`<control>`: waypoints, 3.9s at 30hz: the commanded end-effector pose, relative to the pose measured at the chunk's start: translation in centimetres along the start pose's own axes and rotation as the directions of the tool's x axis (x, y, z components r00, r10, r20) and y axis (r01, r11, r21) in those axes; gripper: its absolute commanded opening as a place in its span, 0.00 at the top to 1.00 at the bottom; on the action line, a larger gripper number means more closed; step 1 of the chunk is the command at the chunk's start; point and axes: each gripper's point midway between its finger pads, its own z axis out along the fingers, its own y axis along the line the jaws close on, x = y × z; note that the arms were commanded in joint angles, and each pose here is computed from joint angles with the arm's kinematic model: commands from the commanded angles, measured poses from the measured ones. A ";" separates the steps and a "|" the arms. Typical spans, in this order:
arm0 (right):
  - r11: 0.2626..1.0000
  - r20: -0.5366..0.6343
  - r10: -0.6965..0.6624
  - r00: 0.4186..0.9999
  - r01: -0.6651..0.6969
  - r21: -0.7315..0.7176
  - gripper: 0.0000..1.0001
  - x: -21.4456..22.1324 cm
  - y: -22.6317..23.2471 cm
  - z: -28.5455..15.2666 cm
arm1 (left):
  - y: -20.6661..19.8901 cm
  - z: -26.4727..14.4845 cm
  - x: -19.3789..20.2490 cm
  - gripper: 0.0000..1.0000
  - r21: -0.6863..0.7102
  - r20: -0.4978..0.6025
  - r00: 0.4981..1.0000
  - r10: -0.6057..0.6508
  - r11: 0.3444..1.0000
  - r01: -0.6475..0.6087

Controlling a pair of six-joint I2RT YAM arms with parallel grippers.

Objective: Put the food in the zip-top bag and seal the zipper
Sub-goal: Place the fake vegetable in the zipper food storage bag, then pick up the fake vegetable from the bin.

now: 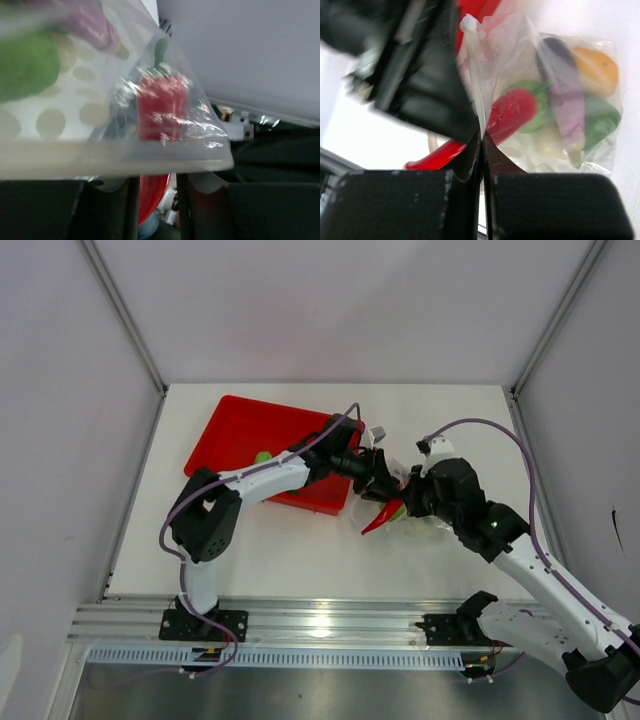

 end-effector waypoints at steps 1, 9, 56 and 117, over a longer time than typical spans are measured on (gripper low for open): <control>0.997 0.002 -0.019 1.000 0.020 -0.080 1.00 0.2 1.7 -0.7 | -3.3 0.4 -3.4 0.99 0.167 0.088 0.994 -0.063 0.985 0.048; 0.993 -0.022 -0.043 0.999 0.040 -0.112 1.00 1.6 2.1 -1.1 | -3.0 0.3 -5.7 0.99 0.196 0.173 0.968 -0.183 0.969 0.148; 0.994 0.069 0.094 0.993 -0.098 0.054 1.00 -1.4 -0.3 -2.7 | -5.6 -16.2 -6.1 0.01 -0.507 0.627 0.511 0.588 0.806 -0.305; 0.995 0.079 0.061 0.995 -0.067 0.079 1.00 -1.9 -0.8 -2.0 | 27.1 -20.1 -10.4 0.74 -0.688 0.655 0.739 -0.155 0.283 0.669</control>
